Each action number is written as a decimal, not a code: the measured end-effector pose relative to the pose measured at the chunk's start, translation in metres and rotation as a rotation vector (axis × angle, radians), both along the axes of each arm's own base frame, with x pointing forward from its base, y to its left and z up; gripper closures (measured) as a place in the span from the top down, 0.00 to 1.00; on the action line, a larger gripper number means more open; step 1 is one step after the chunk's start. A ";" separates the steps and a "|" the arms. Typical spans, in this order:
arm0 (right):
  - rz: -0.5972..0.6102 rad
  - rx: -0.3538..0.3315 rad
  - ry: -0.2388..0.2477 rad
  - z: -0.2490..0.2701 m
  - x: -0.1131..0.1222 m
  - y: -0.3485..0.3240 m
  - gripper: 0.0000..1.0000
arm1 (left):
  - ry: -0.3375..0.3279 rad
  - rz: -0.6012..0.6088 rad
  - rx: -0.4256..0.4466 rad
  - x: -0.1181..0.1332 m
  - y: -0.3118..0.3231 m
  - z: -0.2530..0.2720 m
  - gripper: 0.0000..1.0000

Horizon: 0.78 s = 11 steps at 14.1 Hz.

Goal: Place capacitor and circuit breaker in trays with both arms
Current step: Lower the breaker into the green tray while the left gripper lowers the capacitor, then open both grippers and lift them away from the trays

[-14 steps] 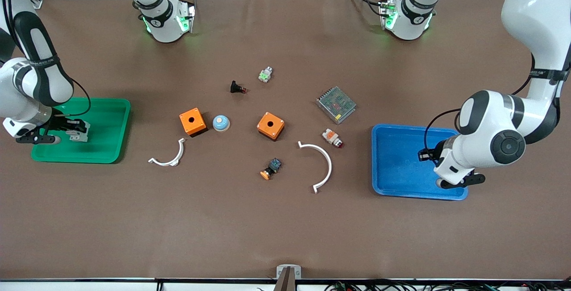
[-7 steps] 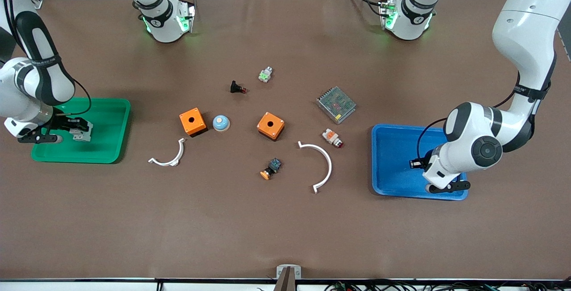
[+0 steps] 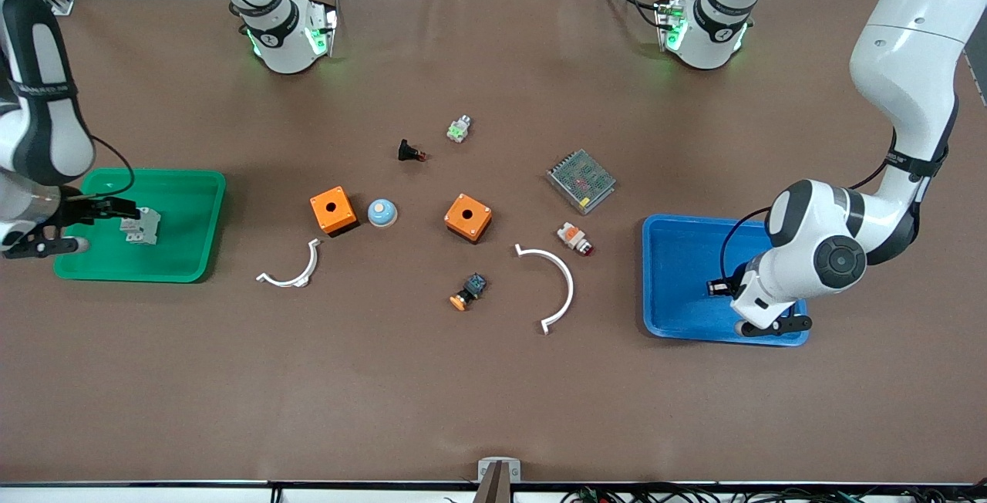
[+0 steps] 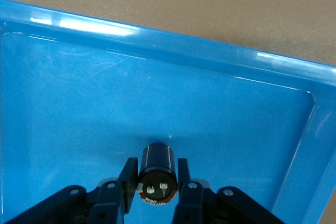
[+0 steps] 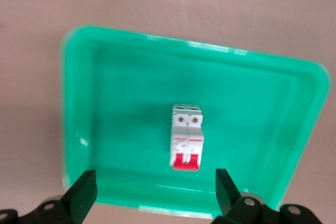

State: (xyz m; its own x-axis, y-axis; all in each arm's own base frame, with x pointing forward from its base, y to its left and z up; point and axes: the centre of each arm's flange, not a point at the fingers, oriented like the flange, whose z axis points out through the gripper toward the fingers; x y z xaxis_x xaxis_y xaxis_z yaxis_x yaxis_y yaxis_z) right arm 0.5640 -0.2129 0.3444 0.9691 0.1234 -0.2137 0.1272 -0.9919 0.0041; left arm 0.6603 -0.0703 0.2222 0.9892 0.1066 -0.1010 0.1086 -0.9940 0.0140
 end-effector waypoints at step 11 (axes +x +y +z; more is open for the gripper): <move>-0.063 -0.072 -0.011 0.122 0.028 0.201 1.00 | 0.068 -0.049 -0.011 -0.041 0.081 0.209 1.00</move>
State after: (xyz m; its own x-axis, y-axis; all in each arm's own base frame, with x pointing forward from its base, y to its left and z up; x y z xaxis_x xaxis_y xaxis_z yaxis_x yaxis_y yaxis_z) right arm 0.5916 -0.0123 0.4663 0.9768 0.0463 -0.2092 0.0636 -0.9950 0.0768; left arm 0.6194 0.0106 0.4315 0.9840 0.0567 -0.1691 0.0607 -0.9980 0.0188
